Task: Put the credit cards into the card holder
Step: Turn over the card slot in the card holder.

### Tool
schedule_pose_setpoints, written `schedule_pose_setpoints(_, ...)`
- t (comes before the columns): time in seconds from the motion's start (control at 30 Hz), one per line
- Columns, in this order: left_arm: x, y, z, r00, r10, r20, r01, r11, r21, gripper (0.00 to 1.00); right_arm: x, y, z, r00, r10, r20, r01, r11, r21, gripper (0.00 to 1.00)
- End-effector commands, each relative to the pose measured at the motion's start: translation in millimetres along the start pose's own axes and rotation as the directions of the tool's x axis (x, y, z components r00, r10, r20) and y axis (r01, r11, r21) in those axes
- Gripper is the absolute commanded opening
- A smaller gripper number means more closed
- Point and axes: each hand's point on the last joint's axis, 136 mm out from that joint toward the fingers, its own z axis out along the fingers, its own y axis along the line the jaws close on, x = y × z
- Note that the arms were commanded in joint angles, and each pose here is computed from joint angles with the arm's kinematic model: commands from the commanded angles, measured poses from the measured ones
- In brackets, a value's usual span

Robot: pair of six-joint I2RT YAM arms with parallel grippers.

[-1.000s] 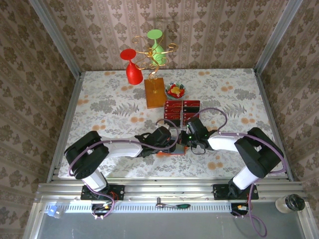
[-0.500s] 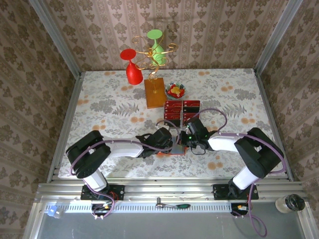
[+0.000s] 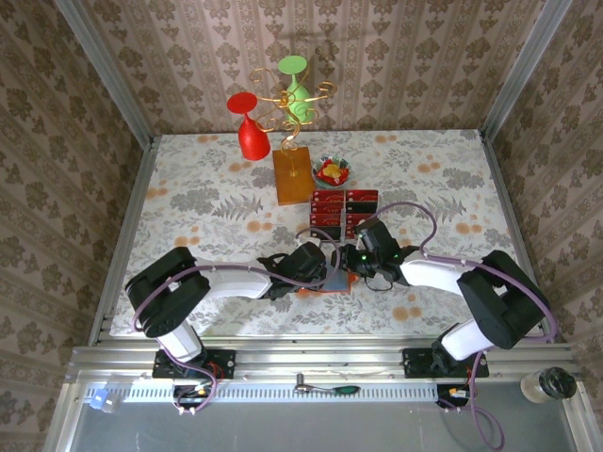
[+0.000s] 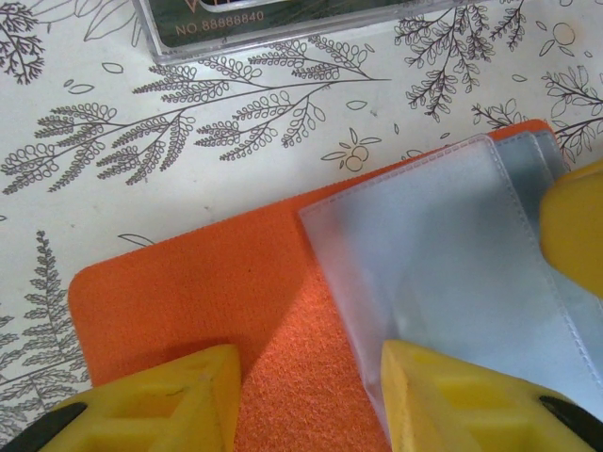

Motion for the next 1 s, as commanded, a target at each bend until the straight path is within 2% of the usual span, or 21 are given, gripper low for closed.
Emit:
schedule_pose_setpoints(0.0, 17.8, 5.3, 5.2, 0.997, 0.028, -0.066, -0.030, 0.999, -0.030, 0.44, 10.1, -7.6, 6.5, 0.999, 0.007, -0.047, -0.006, 1.000, 0.007, 0.38)
schedule_pose_setpoints(0.2, 14.0, 2.8, 2.5, 0.998, 0.030, -0.054, -0.031, 0.999, -0.025, 0.45, 13.3, 3.1, 9.2, 0.996, -0.024, -0.089, 0.020, 0.999, -0.039, 0.31)
schedule_pose_setpoints(0.33, 7.5, 2.7, -4.4, 0.999, 0.026, -0.030, -0.027, 0.999, -0.026, 0.50, 14.0, 14.5, 4.3, 0.994, -0.045, -0.104, 0.037, 0.996, -0.078, 0.30)
schedule_pose_setpoints(0.43, -0.6, 2.8, -12.2, 1.000, 0.019, -0.003, -0.019, 1.000, -0.022, 0.56, 13.9, 24.8, -0.7, 0.992, -0.057, -0.112, 0.045, 0.993, -0.107, 0.33)
schedule_pose_setpoints(0.8, -21.9, 9.0, -33.6, 0.997, -0.024, 0.072, 0.024, 1.000, 0.007, 0.58, 17.9, 50.0, -2.6, 0.988, -0.082, -0.132, 0.063, 0.988, -0.143, 0.38)
schedule_pose_setpoints(0.97, -29.1, 25.4, -51.7, 0.991, -0.064, 0.118, 0.064, 0.998, -0.003, 0.58, 20.6, 64.9, -3.9, 0.987, -0.085, -0.133, 0.062, 0.985, -0.163, 0.52)
